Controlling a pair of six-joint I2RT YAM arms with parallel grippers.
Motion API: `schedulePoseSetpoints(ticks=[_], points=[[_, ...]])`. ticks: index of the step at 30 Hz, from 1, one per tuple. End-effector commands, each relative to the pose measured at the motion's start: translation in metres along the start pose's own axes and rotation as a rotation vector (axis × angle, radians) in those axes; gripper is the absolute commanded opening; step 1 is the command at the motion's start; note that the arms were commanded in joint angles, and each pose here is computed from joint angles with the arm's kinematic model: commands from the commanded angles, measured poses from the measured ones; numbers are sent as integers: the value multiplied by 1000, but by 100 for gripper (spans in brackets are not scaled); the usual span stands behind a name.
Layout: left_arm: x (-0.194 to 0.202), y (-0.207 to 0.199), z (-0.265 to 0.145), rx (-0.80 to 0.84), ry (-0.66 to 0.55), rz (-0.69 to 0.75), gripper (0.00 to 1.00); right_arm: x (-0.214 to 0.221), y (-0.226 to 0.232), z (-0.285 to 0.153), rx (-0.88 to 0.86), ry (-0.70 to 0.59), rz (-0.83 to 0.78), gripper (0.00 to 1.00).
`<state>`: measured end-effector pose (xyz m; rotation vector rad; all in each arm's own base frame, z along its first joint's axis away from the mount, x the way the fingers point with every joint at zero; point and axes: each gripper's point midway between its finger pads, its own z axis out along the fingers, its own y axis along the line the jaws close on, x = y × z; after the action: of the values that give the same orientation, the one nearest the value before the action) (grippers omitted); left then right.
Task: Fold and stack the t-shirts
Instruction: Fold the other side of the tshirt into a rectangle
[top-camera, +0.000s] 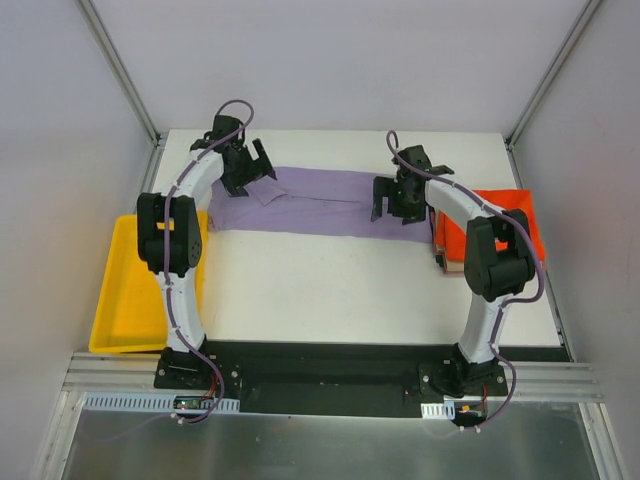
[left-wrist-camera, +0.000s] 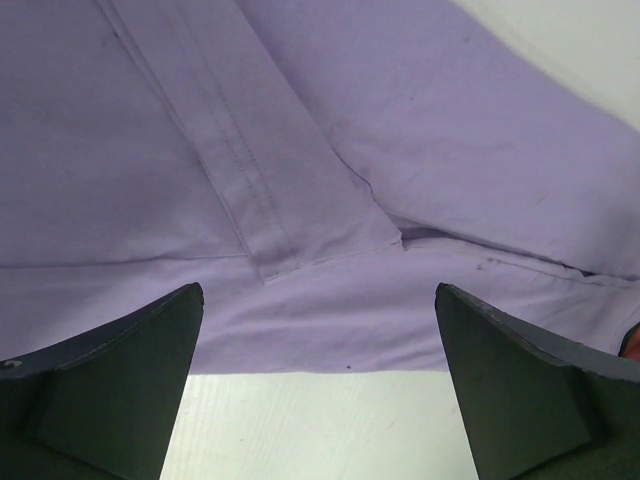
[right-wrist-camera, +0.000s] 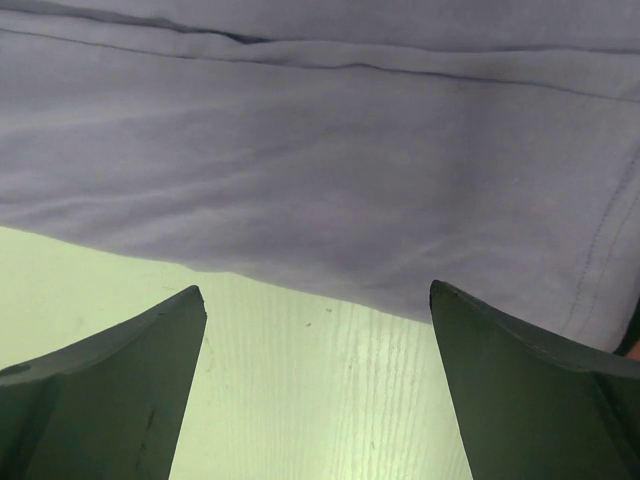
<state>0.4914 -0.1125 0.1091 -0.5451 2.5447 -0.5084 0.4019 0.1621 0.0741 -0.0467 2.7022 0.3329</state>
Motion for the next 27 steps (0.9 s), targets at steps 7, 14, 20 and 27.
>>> schedulePoseSetpoints(ticks=[7,14,20,27], points=[[21,-22,51,82,114,-101,99,33,-24,27,65,101,35,96],[-5,-43,61,143,64,-122,99,43,-31,34,95,143,29,96],[-34,-61,77,190,5,-115,99,41,-42,29,130,141,34,96],[-81,-122,83,470,-92,34,99,38,-48,24,123,134,48,96]])
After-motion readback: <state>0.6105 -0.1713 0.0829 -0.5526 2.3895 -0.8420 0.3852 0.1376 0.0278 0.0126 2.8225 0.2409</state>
